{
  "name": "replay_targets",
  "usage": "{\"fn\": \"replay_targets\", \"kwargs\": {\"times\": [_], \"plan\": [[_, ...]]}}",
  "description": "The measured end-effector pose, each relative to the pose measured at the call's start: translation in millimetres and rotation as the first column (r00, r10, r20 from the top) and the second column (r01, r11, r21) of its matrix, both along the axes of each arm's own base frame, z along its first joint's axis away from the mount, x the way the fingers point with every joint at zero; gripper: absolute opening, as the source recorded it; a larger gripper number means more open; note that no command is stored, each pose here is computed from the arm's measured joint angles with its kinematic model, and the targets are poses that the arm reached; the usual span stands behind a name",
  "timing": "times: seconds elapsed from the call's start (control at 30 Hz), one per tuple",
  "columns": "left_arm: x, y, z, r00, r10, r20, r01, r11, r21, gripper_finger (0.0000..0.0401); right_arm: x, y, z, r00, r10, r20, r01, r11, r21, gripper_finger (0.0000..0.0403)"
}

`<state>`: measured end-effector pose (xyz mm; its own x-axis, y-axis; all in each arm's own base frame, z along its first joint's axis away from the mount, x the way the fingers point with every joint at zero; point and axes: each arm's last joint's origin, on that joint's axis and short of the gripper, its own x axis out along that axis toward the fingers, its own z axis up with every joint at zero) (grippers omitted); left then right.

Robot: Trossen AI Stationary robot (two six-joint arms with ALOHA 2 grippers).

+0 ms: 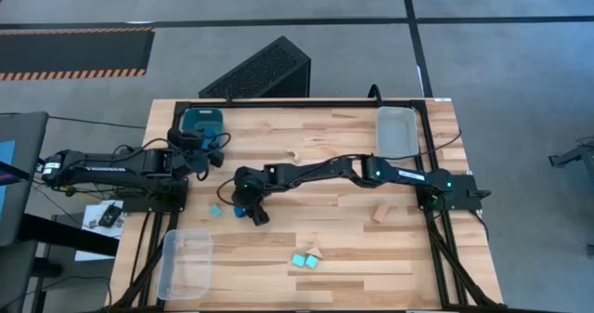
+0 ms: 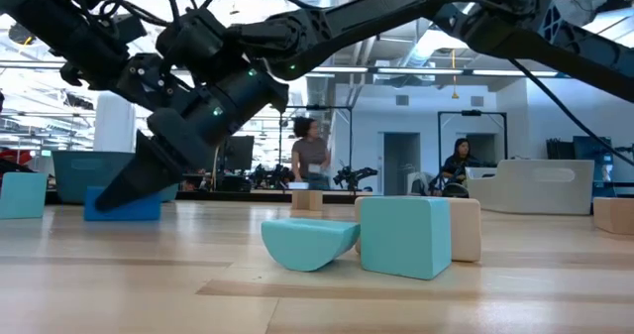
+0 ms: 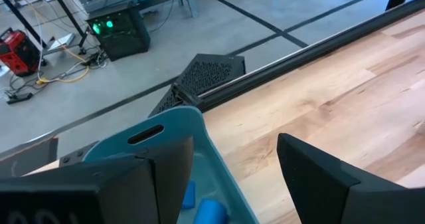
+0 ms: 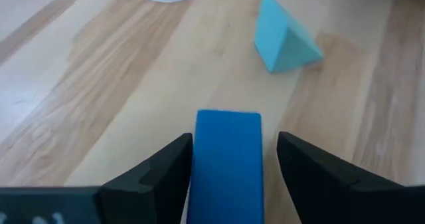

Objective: Sort & place blocks by color
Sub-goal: Put the blue block into the blue bin

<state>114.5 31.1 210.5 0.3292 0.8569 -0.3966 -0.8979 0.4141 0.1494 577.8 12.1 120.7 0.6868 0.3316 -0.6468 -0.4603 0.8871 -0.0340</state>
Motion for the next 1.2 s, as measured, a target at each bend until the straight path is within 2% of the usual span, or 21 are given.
{"fn": "replay_targets", "kwargs": {"times": [0.2,0.53,0.67,0.83,1.03,1.2], "plan": [[0,0,0,1.0,-0.016,-0.006,0.016,1.0,-0.01,0.021,-4,-5,-4,0.993,-0.073,-0.096,0.078,0.996,0.041,0.0226],[1,-1,0,1.0,-0.027,-0.007,0.027,0.999,-0.018,0.021,-7,-12,-3,0.97,-0.17,-0.172,0.192,0.974,0.117,0.0129],[2,-4,-1,0.998,-0.067,-0.01,0.067,0.997,-0.026,0.021,-6,-16,-2,0.966,-0.192,-0.176,0.215,0.969,0.125,0.0128],[3,-13,-1,0.99,-0.139,-0.012,0.139,0.99,-0.029,0.021,-5,-11,-2,0.957,-0.252,-0.145,0.261,0.964,0.05,0.0128],[4,-25,-1,0.971,-0.237,-0.007,0.237,0.971,-0.033,0.021,-3,-5,-1,0.952,-0.285,-0.111,0.289,0.957,0.021,0.0131],[1,-35,-4,0.959,-0.284,0.014,0.284,0.957,-0.059,0.021,-7,-2,-13,0.942,-0.32,-0.098,0.325,0.945,0.046,0.013]]}}
